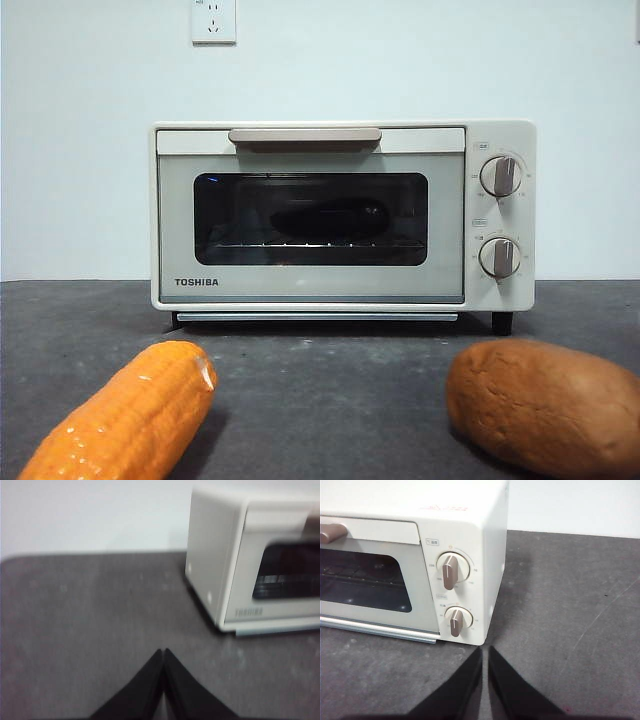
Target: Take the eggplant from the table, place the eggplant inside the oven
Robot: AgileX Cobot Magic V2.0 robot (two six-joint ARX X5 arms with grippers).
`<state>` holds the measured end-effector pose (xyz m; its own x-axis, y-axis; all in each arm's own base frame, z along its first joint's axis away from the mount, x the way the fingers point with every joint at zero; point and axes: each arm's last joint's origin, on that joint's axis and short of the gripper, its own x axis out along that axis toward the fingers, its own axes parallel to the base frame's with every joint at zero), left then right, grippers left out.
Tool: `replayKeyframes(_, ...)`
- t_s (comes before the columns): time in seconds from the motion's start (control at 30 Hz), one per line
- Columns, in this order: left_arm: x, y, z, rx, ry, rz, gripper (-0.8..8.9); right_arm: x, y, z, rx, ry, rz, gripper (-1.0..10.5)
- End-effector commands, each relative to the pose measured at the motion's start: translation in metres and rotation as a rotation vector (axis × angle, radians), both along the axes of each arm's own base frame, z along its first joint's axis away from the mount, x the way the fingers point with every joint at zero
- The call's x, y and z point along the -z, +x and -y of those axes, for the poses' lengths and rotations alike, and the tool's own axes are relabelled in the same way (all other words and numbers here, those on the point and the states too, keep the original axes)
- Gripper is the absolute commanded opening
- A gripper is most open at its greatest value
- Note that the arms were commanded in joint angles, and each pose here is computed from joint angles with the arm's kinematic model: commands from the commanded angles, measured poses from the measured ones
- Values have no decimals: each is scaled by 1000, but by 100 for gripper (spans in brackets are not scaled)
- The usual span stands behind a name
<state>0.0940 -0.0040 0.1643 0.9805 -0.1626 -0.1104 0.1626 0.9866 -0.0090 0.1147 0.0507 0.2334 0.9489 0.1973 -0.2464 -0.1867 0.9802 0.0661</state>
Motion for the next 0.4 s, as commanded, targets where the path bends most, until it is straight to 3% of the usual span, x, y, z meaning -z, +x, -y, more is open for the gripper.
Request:
replayKeyframes(0.03, 11, 2, 0, -2, 12, -20, 6, -2, 0, -1, 2, 16, 9, 3)
replayKeyframes(0.1, 17, 2, 0, -1, 10, -60, 6, -2, 0, -1, 2, 17, 9, 3)
replayKeyframes(0.4, 13, 2, 0, -2, 11, -20, 6, -2, 0, -1, 2, 16, 9, 3)
